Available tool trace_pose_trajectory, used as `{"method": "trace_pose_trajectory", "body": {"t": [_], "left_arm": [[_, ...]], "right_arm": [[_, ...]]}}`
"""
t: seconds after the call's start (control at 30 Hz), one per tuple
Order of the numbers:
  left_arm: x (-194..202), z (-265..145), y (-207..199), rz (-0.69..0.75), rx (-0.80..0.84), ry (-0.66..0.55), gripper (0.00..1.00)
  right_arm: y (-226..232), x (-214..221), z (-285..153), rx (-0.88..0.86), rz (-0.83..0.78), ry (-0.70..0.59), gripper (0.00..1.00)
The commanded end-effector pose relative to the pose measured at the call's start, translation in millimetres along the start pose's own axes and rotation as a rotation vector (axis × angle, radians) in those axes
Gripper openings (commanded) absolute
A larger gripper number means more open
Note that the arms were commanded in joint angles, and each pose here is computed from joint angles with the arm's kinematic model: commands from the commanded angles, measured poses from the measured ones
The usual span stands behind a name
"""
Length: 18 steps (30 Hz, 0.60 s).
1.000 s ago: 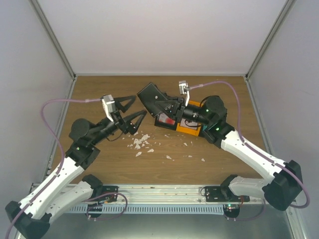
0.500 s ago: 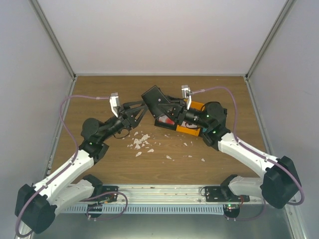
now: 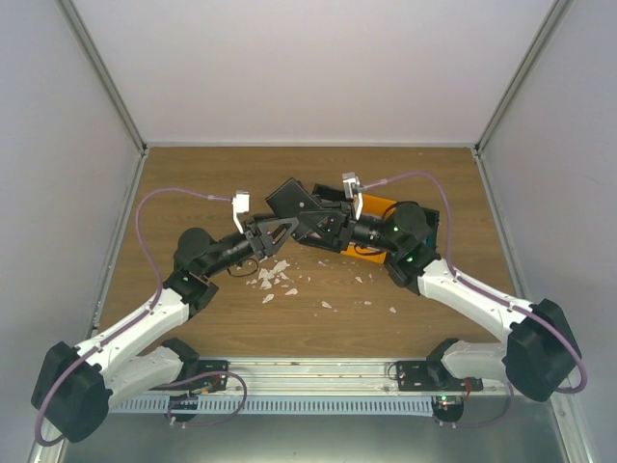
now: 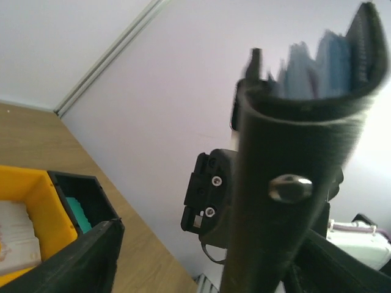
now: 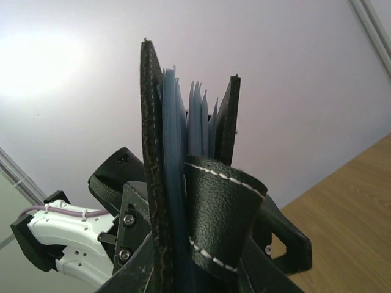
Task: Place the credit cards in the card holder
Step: Turn over the card holder at the center of the board.
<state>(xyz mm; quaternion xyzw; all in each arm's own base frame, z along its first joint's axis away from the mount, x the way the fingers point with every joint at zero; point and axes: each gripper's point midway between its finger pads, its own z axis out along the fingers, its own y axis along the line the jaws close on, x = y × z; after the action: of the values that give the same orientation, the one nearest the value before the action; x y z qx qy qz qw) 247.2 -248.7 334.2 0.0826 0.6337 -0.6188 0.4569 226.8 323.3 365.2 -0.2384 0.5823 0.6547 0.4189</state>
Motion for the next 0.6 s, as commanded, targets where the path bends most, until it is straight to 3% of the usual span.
{"method": "trace_pose_trajectory", "body": {"t": [0.0, 0.27, 0.3, 0.4, 0.5, 0.57], "left_arm": [[4, 1, 0, 0.008, 0.010, 0.013, 0.63], [4, -2, -15, 0.065, 0.079, 0.019, 0.20], [5, -3, -14, 0.072, 0.071, 0.020, 0.13], [11, -5, -5, 0.105, 0.029, 0.045, 0.00], [31, -7, 20, 0.112, -0.058, 0.125, 0.00], [47, -7, 38, 0.109, -0.108, 0.206, 0.00]], "right_arm": [[24, -8, -1, -0.085, -0.071, -0.012, 0.08], [14, 6, -2, -0.077, -0.030, 0.024, 0.11], [13, 8, -3, -0.070, -0.028, 0.027, 0.16], [-3, 11, -11, 0.023, -0.031, 0.007, 0.51], [-47, 9, -30, 0.322, -0.050, -0.022, 0.69], [-78, 9, -52, 0.550, -0.081, -0.024, 0.72]]}}
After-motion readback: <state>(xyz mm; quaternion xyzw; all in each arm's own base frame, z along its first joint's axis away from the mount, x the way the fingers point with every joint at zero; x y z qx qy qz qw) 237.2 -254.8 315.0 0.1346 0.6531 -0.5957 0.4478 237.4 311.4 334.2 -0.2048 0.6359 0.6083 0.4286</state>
